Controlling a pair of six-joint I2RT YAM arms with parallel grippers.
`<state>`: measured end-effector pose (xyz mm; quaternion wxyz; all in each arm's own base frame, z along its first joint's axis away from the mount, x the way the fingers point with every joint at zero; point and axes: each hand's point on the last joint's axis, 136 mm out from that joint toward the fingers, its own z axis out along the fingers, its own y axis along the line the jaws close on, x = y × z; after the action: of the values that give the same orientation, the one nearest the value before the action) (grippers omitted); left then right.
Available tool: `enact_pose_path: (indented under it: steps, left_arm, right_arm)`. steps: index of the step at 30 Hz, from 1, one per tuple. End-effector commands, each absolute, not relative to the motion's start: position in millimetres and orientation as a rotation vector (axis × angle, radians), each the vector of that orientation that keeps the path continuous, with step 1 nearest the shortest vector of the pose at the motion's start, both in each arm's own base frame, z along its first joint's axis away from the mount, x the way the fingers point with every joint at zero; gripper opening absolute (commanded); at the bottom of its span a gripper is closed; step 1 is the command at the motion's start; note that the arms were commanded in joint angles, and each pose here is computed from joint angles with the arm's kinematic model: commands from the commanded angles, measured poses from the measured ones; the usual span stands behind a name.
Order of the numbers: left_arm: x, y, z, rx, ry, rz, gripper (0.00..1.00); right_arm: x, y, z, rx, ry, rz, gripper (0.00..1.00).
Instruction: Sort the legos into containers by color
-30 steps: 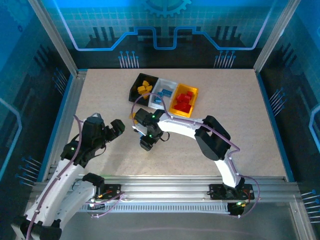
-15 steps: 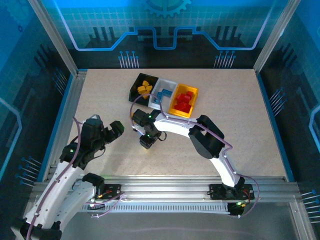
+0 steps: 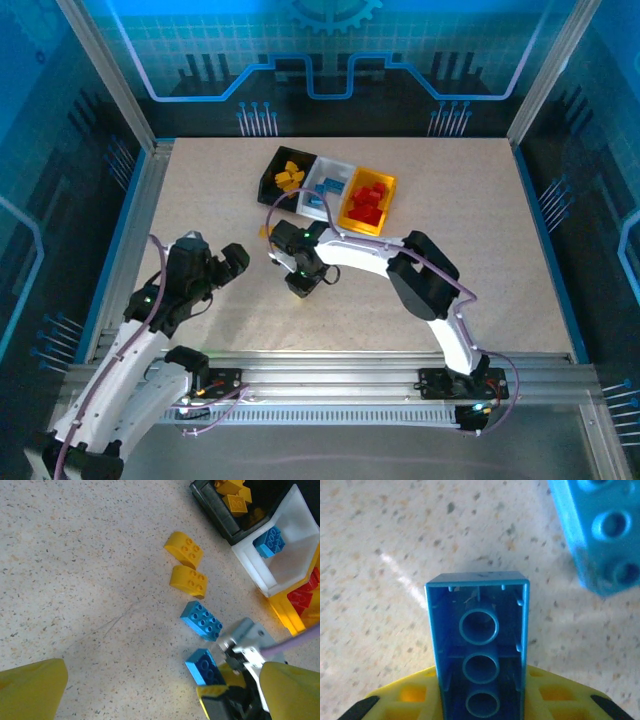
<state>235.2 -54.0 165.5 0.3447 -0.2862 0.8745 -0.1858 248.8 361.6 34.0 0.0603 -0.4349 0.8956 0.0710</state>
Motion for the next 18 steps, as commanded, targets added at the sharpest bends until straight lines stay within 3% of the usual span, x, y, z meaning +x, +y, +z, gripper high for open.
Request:
enact_pose_path:
  steps: [1,7,18]
  left_arm:
    - [243.4,-54.4,165.1,-0.769,2.246,-0.501,0.99]
    - [254.9,-65.8,168.4,-0.733,2.259,-0.552,0.99]
    - [259.9,-82.1,166.0,-0.667,2.364,-0.589,0.99]
  right_arm:
    - [237.5,362.6,75.9,-1.304,2.648,0.399,0.29]
    - [262.0,344.1,126.7,-1.075,2.63,0.567,0.28]
    - [401.3,307.1,169.9,-0.433,2.7,0.657,0.28]
